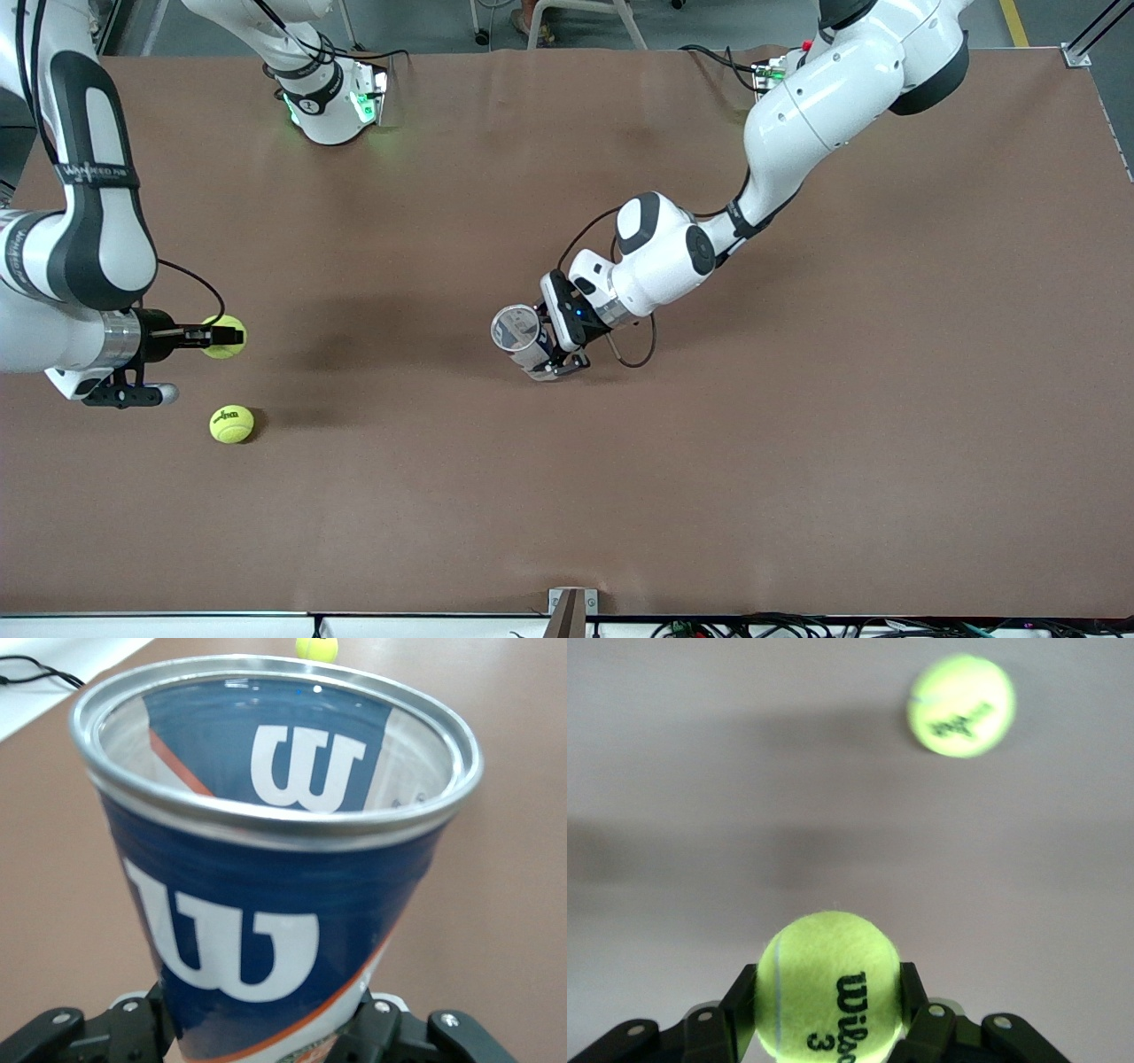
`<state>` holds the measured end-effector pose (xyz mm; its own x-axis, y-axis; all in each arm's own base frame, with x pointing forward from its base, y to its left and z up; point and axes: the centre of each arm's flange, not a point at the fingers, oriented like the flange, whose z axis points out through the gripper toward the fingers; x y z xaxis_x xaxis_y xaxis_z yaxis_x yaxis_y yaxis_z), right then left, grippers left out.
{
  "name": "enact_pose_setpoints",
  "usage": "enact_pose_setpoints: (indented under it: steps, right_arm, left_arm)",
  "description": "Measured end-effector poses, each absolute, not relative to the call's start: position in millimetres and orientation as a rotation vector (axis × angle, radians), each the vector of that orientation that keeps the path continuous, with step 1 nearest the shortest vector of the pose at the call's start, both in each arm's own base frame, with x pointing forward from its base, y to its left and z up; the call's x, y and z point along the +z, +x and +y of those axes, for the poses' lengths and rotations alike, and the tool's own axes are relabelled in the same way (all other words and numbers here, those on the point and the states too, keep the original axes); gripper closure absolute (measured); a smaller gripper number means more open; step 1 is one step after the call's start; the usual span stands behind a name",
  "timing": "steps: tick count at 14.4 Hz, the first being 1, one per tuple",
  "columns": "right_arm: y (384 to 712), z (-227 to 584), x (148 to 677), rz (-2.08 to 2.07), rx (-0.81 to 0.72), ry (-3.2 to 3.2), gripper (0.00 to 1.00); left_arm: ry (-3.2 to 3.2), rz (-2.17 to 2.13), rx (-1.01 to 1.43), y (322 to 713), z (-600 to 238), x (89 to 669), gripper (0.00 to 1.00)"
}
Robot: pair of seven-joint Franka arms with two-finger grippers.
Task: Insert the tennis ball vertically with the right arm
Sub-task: 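Carry the tennis ball over the tube opening with the right gripper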
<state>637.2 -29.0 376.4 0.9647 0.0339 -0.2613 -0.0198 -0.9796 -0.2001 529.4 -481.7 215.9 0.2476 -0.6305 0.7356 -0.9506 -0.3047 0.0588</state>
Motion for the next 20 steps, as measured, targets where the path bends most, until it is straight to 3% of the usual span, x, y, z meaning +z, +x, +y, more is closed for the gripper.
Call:
enact_pose_setpoints:
  steps: [5, 9, 15, 20]
  right_arm:
    - [651.7, 100.2, 426.9, -0.146, 0.252, -2.646, 0.33]
    - [640.6, 184.5, 444.2, -0.200, 0.260, -2.497, 0.33]
    - [624.2, 289.2, 442.9, -0.127, 0.203, -2.473, 0.33]
    - [623.4, 313.5, 410.8, -0.120, 0.216, -2.490, 0.33]
  left_arm:
    - [2.050, -1.356, 0.806, 526.0, -482.1, 212.2, 0.29]
    - [2.050, -1.354, 0.794, 522.6, -484.2, 208.5, 0.28]
    - [2.052, -1.350, 0.791, 522.8, -483.8, 206.6, 0.28]
    - [2.054, -1.347, 0.793, 524.2, -482.5, 206.7, 0.28]
